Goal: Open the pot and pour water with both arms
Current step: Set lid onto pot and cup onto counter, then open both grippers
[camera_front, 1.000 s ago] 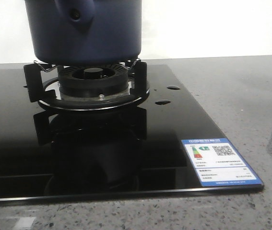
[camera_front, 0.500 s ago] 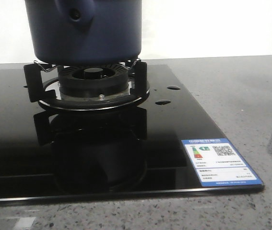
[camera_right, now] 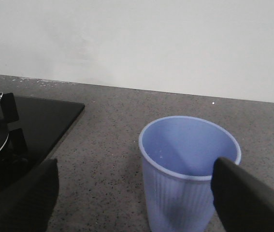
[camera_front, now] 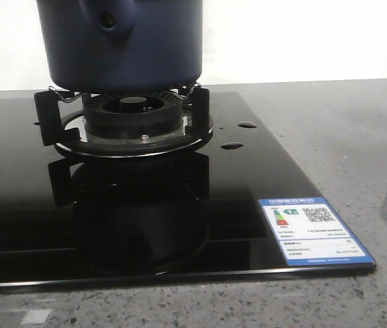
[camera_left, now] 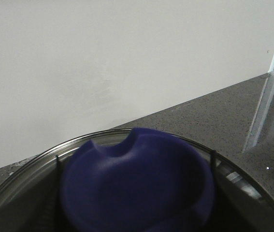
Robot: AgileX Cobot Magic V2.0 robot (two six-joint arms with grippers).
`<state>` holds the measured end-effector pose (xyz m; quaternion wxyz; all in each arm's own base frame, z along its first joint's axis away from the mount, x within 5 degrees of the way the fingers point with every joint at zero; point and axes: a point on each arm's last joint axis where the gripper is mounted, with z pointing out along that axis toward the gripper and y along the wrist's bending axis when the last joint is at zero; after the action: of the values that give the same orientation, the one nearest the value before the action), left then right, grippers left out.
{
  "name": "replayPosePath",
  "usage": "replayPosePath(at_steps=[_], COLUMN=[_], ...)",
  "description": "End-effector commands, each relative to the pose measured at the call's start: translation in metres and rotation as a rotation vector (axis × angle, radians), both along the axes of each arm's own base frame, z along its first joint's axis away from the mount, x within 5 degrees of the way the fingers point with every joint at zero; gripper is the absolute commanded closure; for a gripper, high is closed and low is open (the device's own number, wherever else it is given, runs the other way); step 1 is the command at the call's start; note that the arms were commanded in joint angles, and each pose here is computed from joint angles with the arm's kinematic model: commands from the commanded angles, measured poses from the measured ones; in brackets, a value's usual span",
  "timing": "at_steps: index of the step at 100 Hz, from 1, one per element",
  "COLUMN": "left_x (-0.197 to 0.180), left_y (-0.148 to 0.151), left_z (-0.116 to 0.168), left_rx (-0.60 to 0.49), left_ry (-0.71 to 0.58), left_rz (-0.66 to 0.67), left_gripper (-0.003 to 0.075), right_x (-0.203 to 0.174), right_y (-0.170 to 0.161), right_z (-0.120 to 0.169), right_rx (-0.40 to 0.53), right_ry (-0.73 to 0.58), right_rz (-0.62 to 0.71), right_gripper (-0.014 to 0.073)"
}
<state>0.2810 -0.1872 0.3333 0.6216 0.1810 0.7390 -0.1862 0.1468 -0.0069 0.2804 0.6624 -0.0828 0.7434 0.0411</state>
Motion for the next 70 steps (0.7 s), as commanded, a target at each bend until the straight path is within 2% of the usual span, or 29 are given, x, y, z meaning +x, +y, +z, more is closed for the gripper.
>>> replayPosePath(at_steps=[1, 24, 45, 60, 70], left_x=[-0.003, -0.003, -0.008, -0.024, -0.037], left_y=[0.004, 0.004, 0.007, 0.02, 0.037], left_z=[0.031, 0.031, 0.039, 0.062, 0.081], left_rx=[-0.071, -0.071, -0.085, -0.125, -0.145], left_ry=[-0.131, -0.131, -0.151, -0.205, -0.241], left_rz=[0.027, 0.027, 0.027, 0.029, 0.041], left_gripper=[0.0321, 0.0315, 0.0165, 0.0168, 0.0202], right_x=[0.0, 0.0, 0.0, 0.0, 0.0], right_y=[0.002, 0.002, 0.002, 0.005, 0.009], right_z=[0.011, 0.011, 0.011, 0.012, 0.014], right_rx=[0.021, 0.021, 0.021, 0.025, 0.052], right_ry=[-0.048, -0.048, -0.048, -0.056, -0.068], right_rz=[0.019, 0.019, 0.019, 0.052, 0.079], right_gripper=[0.0016, 0.0016, 0.0016, 0.0017, 0.0046])
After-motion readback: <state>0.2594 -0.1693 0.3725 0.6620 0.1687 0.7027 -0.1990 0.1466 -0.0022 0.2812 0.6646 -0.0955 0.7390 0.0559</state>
